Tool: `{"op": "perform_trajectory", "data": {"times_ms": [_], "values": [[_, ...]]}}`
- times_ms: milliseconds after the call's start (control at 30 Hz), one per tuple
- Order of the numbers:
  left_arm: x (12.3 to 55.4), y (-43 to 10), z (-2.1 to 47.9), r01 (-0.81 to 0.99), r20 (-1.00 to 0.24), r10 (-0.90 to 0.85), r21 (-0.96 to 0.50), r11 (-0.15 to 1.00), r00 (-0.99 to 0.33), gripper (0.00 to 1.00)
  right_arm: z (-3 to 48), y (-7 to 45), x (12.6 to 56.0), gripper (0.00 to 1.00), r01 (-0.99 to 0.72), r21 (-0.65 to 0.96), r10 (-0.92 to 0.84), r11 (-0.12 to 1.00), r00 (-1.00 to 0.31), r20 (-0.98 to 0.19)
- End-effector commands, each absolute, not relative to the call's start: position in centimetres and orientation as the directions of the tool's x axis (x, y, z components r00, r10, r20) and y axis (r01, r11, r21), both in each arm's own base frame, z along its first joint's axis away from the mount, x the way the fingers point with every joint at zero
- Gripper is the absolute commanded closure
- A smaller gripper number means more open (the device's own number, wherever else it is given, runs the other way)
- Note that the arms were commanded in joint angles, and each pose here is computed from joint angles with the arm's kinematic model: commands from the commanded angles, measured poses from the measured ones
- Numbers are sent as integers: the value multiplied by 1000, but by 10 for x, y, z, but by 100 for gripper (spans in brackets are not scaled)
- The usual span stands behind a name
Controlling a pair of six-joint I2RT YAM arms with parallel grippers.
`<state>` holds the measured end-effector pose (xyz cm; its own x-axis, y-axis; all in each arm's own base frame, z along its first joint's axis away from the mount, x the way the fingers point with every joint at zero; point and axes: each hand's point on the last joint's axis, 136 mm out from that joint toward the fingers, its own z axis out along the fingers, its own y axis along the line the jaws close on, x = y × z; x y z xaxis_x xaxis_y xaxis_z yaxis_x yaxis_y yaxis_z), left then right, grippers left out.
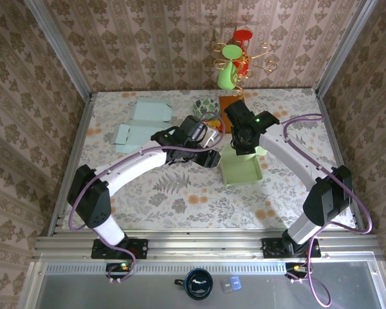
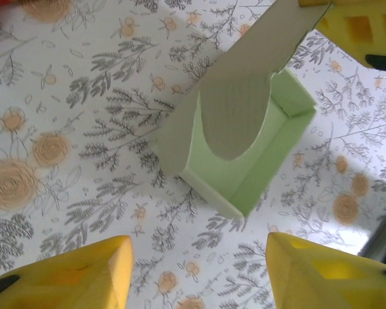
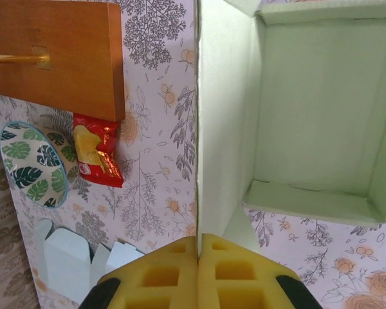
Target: Fold the paper box
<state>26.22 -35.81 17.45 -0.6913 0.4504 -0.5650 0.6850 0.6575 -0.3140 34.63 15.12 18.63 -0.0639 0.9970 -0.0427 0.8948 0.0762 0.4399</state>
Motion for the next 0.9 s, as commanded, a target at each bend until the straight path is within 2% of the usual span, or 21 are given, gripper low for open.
{"op": "perform_trajectory", "data": {"times_ms": [0,400,867], "values": [[275,-363,168,725,-600,496,-216,654,-627,42,176,143,340,100,917,397,998,39,-14,-64],[289,-388,154,744,-591,545,-145,653,-594,43,175,146,342,100,916,401,999,36,-23,-36],[288,-396,136,745,-552,576,-131,654,-603,68,175,147,346,100,908,416,999,35,-31,-17]]}}
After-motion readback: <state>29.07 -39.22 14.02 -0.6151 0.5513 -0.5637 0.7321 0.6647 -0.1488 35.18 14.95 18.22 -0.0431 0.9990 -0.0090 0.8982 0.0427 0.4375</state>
